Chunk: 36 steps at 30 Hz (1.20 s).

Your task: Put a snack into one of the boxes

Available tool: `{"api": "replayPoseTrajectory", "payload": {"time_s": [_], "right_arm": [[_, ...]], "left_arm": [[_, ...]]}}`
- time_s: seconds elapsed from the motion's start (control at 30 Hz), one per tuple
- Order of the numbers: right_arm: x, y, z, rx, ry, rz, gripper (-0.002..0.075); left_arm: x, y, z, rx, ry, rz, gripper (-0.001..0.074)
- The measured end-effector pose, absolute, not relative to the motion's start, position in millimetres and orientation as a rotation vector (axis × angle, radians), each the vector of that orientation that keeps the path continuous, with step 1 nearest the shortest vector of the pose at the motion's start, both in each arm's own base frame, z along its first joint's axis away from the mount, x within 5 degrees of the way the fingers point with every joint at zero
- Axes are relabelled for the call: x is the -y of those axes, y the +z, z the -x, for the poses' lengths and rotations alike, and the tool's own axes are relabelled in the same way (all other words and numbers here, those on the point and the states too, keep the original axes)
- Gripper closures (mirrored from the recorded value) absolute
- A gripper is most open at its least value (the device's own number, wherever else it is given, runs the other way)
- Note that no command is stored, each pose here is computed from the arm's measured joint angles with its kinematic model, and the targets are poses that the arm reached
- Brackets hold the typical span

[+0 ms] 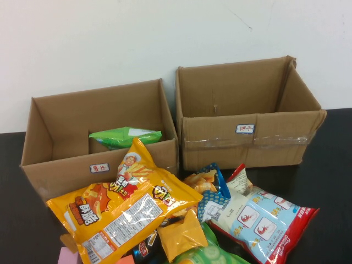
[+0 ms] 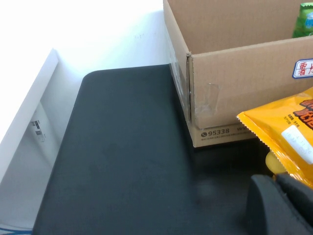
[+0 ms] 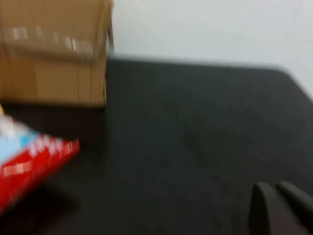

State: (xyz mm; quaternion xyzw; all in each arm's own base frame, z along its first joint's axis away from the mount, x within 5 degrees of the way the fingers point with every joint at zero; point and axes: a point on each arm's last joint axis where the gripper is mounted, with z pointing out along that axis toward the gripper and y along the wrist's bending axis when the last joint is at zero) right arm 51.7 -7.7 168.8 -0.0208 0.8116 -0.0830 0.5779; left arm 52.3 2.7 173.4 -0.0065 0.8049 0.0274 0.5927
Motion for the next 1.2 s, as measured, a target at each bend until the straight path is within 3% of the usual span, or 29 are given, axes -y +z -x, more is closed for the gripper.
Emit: {"api": "replayPoseTrajectory", "payload": {"time_s": [1.2], "right_arm": [[2.4,167.7,-51.6,-1.911,-0.084,0.084,0.0724]], "left_arm": [[-2.7,173.4,-52.3,-1.872,0.066,0.013,0.0738]]}}
